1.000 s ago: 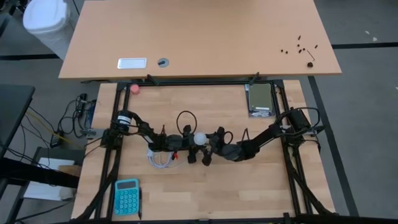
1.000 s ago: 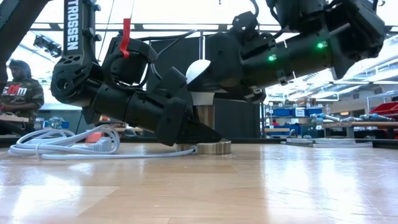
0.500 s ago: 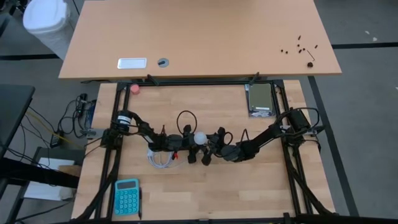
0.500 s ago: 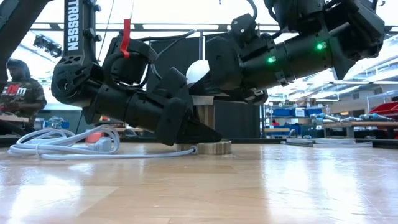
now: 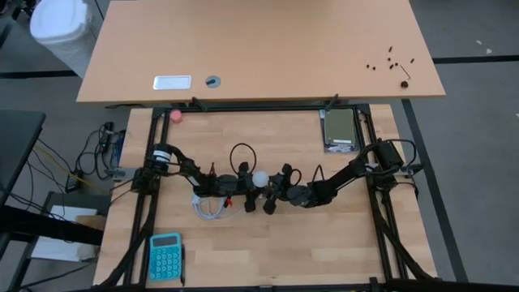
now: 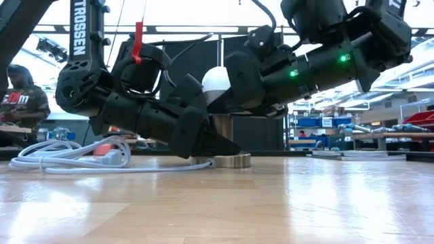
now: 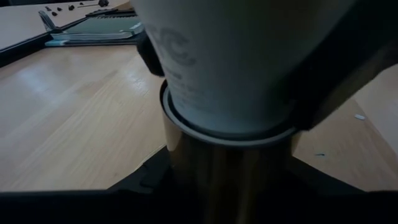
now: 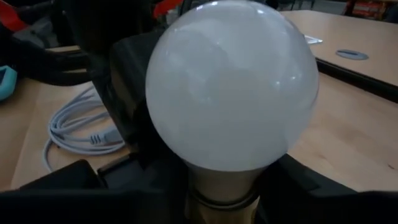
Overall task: Screw lightbulb
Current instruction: Remove the lightbulb from the lamp
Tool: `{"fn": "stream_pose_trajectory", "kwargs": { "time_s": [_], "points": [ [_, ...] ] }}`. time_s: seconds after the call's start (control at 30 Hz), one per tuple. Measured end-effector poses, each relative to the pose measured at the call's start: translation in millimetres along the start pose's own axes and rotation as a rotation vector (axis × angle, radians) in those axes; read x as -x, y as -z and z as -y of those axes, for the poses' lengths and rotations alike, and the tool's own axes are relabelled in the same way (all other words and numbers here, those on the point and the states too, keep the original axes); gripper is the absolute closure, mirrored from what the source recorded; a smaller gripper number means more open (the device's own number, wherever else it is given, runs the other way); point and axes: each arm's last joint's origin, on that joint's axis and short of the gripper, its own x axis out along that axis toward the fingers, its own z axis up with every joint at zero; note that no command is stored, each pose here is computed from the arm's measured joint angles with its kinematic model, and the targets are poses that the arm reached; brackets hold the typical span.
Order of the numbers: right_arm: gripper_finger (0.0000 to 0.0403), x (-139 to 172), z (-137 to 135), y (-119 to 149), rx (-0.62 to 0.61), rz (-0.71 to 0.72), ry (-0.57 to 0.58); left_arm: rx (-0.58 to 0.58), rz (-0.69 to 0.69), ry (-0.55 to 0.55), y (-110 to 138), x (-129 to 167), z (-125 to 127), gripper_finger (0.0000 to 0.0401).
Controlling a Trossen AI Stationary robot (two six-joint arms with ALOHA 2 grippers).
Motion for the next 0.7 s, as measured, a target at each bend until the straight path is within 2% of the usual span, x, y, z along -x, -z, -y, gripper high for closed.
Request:
{"fn": "stream_pose_trajectory", "kwargs": {
  "time_s": [0.2, 0.43, 0.7],
  "points": [
    [0.024, 0, 11, 4, -0.011, 0.009, -0.061, 0.005, -0.004, 0.01, 0, 0, 0, 0.0219],
    [0.0242, -2, 31, 8, 0.006, 0.035, -0.202, 0.004, -0.004, 0.017, 0, -1, 1, 0.0219],
    [0.0243, -9, 48, 8, 0.118, 0.048, -0.372, -0.007, -0.008, 0.016, 1, 1, 1, 0.0219]
  ]
}}
